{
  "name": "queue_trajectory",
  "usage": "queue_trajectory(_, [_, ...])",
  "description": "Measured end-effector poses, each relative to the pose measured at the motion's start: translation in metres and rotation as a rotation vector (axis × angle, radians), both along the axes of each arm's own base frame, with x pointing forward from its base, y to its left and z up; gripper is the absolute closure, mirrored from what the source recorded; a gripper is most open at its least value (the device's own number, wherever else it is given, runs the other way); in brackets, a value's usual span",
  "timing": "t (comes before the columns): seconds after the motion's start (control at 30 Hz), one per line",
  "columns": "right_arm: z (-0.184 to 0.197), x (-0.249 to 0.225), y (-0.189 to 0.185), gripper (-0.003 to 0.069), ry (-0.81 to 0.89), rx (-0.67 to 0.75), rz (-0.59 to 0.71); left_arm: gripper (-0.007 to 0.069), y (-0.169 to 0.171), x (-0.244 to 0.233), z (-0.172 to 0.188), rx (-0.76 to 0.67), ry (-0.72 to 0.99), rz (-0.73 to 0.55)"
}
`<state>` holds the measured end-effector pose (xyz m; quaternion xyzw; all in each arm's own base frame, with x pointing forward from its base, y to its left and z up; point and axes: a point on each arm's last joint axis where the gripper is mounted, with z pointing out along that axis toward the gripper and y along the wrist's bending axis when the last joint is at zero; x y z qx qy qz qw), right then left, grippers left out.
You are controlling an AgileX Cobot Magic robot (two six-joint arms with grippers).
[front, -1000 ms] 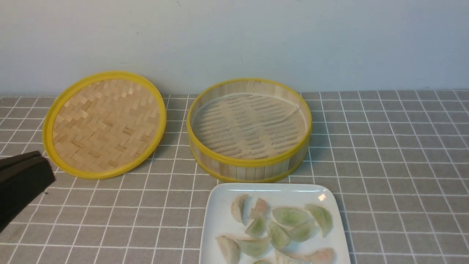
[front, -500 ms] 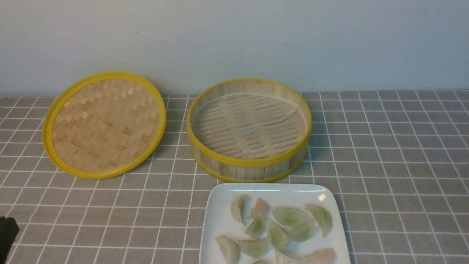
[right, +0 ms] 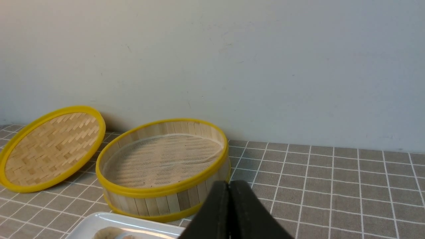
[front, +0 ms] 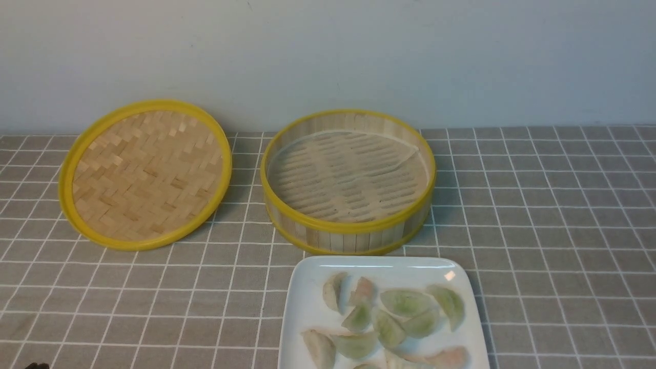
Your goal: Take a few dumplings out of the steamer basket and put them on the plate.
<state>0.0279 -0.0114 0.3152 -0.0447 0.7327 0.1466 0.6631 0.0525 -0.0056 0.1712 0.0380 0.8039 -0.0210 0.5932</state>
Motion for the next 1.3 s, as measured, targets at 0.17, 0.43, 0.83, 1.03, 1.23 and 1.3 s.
queue_trajectory(0.17, [0.0,0.0,0.0,0.0669,0.0,0.0,0.0,0.063,0.0,0.0,0.0,-0.001,0.0,0.0])
queue_trajectory(0.43, [0.0,0.0,0.0,0.0669,0.0,0.0,0.0,0.063,0.0,0.0,0.0,-0.001,0.0,0.0])
queue_trajectory(0.83, [0.0,0.0,0.0,0.0669,0.0,0.0,0.0,0.063,0.0,0.0,0.0,-0.001,0.0,0.0])
queue_trajectory(1.03, [0.0,0.0,0.0,0.0669,0.0,0.0,0.0,0.063,0.0,0.0,0.0,-0.001,0.0,0.0])
queue_trajectory(1.23, [0.0033,-0.001,0.0039,0.0669,-0.029,0.028,0.043,0.063,0.0,0.0,0.0,-0.001,0.0,0.0])
queue_trajectory(1.3, [0.0081,-0.0029,0.0092,0.0669,-0.075,0.057,0.105,0.063,0.0,0.0,0.0,-0.001,0.0,0.0])
